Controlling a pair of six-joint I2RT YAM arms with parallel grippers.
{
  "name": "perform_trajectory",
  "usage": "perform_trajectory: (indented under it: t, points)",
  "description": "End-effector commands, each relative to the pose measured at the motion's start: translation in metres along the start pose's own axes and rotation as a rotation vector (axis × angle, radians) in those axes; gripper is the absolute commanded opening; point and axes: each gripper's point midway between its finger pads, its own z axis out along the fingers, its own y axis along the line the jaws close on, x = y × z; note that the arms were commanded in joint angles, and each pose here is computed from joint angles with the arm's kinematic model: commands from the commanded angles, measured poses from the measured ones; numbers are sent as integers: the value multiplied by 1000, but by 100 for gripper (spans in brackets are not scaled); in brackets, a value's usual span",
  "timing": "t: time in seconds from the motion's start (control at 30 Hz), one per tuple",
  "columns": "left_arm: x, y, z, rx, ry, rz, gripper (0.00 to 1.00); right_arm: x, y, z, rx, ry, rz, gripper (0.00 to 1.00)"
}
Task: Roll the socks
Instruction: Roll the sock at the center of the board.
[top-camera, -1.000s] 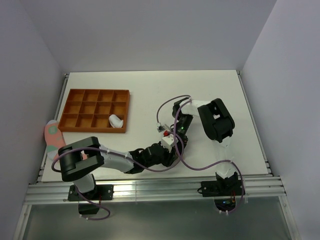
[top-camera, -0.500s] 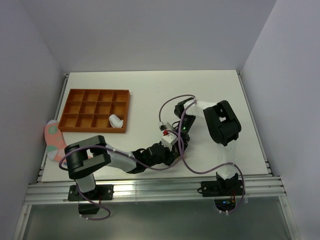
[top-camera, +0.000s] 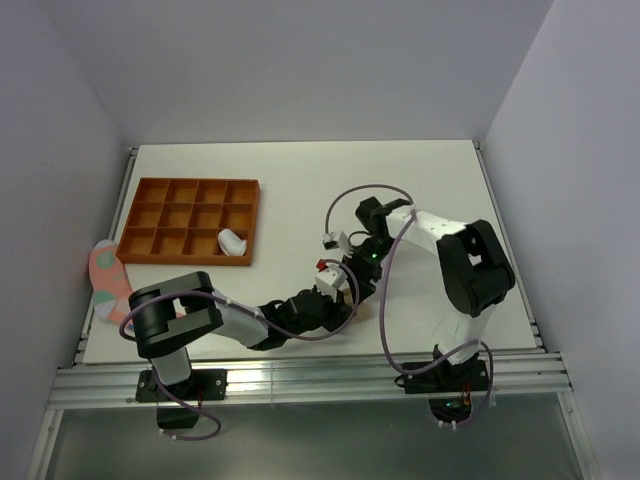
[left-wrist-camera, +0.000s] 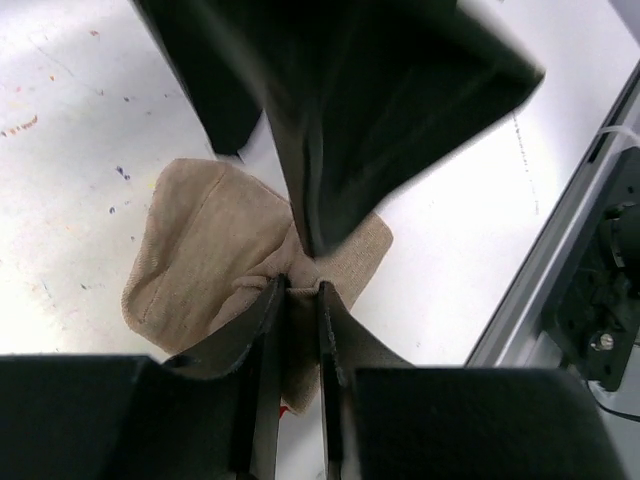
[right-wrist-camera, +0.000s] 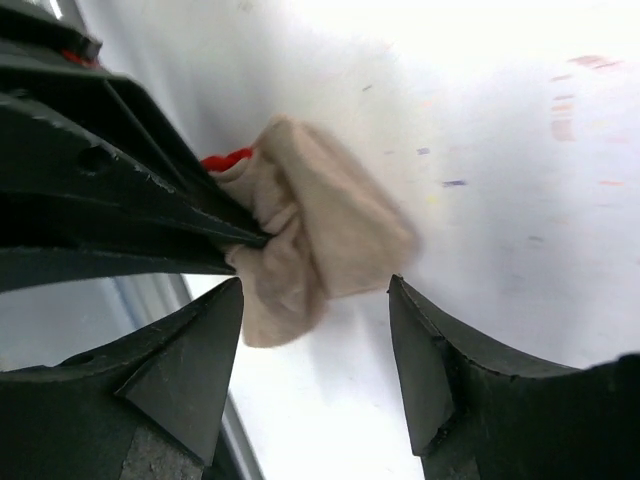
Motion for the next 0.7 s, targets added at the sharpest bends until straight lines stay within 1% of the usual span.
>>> perform_trajectory:
  t: [0.0, 0.13, 0.3, 0.43, 0.47, 0.5, 0.57, 0.63, 0.67]
  points:
    - [81, 35, -23, -83, 262, -12, 0, -22, -15, -19, 122, -119, -48, 68]
    - [89, 34, -23, -78, 284, -44, 0, -16, -22, -28, 169, -154, -35, 70]
    - [102, 36, -24, -76, 331, -91, 0, -8, -30, -45, 278, -213, -72, 71]
    - [109, 41, -28, -87, 359, -152, 0, 7, -30, -55, 342, -247, -111, 73]
    - [114, 41, -30, -78, 387, -164, 0, 6, -27, -62, 368, -260, -158, 73]
    - [115, 42, -31, -82, 396, -178, 0, 13, -26, -59, 373, -258, -163, 73]
    - [119, 43, -33, -80, 429, -198, 0, 12, -22, -66, 422, -284, -226, 74]
    - [122, 44, -34, -92, 456, -225, 0, 17, -18, -63, 430, -292, -260, 75]
    - [124, 45, -34, -93, 469, -236, 0, 16, -13, -66, 441, -301, -303, 75]
